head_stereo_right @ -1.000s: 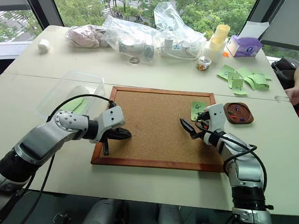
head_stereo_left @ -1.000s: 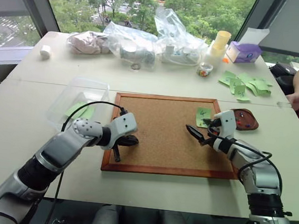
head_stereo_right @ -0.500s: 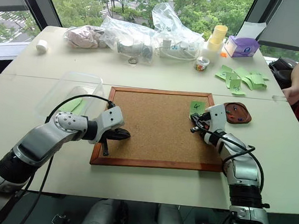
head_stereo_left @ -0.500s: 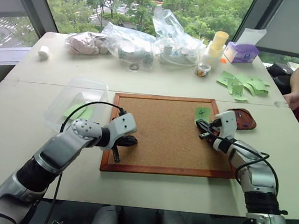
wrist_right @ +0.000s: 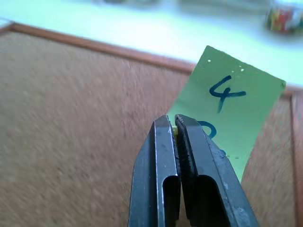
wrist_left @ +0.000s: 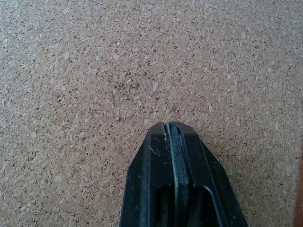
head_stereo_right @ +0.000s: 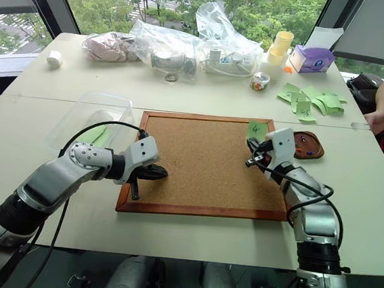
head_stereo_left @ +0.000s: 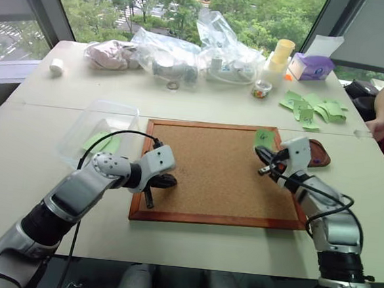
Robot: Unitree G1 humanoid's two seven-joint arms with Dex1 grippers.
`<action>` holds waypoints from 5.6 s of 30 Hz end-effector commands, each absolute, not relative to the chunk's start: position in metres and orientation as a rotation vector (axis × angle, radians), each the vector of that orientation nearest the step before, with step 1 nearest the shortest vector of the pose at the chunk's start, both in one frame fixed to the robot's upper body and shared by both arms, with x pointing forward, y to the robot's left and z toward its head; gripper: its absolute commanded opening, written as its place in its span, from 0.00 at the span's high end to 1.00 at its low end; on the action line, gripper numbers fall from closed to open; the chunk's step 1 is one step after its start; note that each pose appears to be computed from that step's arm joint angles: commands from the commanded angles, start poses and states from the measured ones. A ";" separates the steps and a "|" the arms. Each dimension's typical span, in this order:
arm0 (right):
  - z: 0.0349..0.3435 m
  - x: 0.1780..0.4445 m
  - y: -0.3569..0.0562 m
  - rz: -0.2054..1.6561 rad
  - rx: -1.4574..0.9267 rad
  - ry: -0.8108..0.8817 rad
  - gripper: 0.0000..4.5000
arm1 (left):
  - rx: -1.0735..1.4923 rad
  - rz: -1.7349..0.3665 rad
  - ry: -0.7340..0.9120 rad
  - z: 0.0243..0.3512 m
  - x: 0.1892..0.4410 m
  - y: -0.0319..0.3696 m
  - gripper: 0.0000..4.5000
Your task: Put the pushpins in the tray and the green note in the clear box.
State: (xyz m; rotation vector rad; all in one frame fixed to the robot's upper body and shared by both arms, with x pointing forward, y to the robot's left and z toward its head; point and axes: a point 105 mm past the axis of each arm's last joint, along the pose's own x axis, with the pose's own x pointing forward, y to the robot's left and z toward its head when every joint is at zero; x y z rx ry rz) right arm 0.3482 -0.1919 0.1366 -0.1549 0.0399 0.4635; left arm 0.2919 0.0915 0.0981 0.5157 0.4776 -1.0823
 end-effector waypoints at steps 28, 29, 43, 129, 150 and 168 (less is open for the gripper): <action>0.199 0.323 -0.162 0.732 -0.454 -0.081 1.00 | -0.691 -1.214 0.241 0.216 0.351 0.008 0.02; 0.199 0.323 -0.160 0.735 -0.457 -0.084 1.00 | -0.705 -1.230 0.256 0.215 0.353 -0.001 0.02; 0.212 0.312 -0.142 0.757 -0.483 -0.122 1.00 | -0.723 -1.254 0.331 0.201 0.380 -0.063 0.02; 0.172 0.384 -0.336 -0.141 0.165 0.096 0.01 | 0.510 -1.243 0.025 0.194 0.339 -0.010 1.00; 0.227 0.280 -0.103 1.220 -0.176 0.035 0.01 | 0.233 0.091 0.270 0.235 0.351 0.220 1.00; 0.211 0.287 -0.089 1.276 -0.248 0.055 0.00 | 0.001 0.234 0.397 0.199 0.337 0.250 0.36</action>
